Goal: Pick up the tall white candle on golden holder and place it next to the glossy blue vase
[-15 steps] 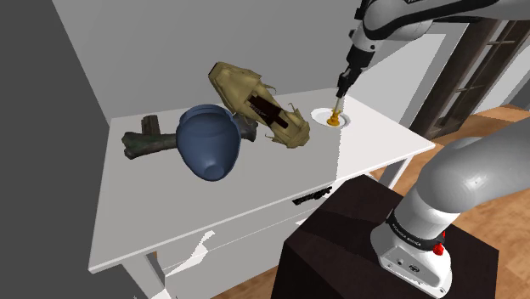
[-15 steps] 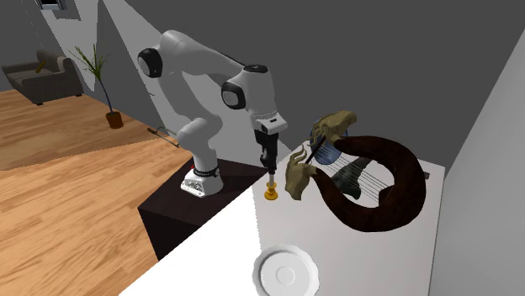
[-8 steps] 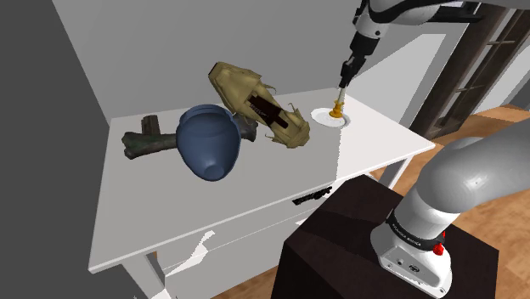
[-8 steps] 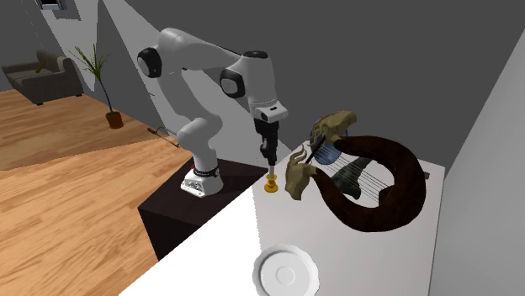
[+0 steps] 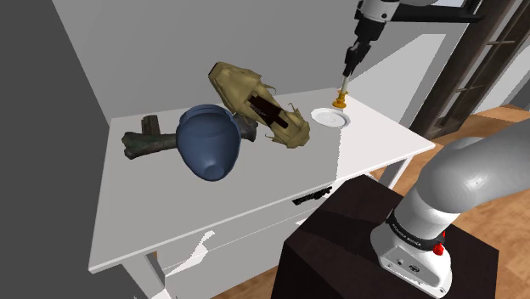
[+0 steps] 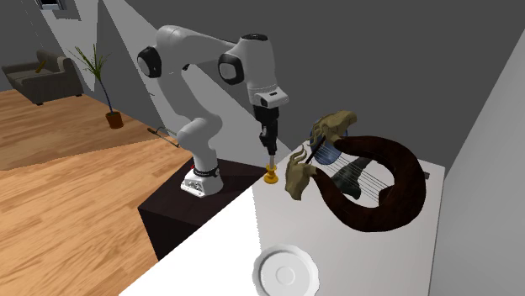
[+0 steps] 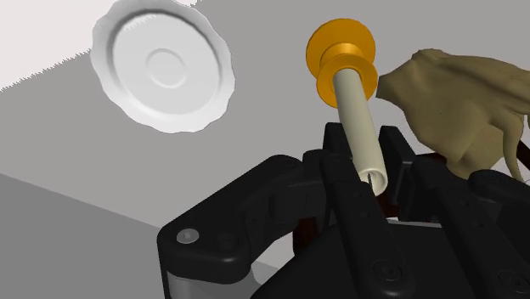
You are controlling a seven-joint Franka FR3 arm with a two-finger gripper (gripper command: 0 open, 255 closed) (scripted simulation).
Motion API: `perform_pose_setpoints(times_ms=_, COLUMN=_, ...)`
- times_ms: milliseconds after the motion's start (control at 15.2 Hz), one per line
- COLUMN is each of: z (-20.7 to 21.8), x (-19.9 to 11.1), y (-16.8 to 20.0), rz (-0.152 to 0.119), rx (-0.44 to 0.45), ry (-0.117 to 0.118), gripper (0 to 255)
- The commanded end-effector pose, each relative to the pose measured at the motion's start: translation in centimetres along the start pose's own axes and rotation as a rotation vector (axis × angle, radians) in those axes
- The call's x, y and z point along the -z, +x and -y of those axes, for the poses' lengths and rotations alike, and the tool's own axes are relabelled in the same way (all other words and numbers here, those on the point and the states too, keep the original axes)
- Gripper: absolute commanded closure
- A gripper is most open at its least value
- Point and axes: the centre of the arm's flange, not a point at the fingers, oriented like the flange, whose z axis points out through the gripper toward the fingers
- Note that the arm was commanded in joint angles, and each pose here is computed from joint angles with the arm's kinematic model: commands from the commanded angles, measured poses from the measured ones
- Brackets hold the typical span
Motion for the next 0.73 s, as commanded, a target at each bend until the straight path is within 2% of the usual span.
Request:
perform_pose_setpoints(times_ms=0, z=0.1, x=1.1, y=0.2, rz=0.0, rx=0.0, ry=0.0, gripper=255)
perform_pose_setpoints(times_ms=660, z=0.1, x=6.3, y=1.1, rz=0.0, rx=0.0, ry=0.0, gripper=255)
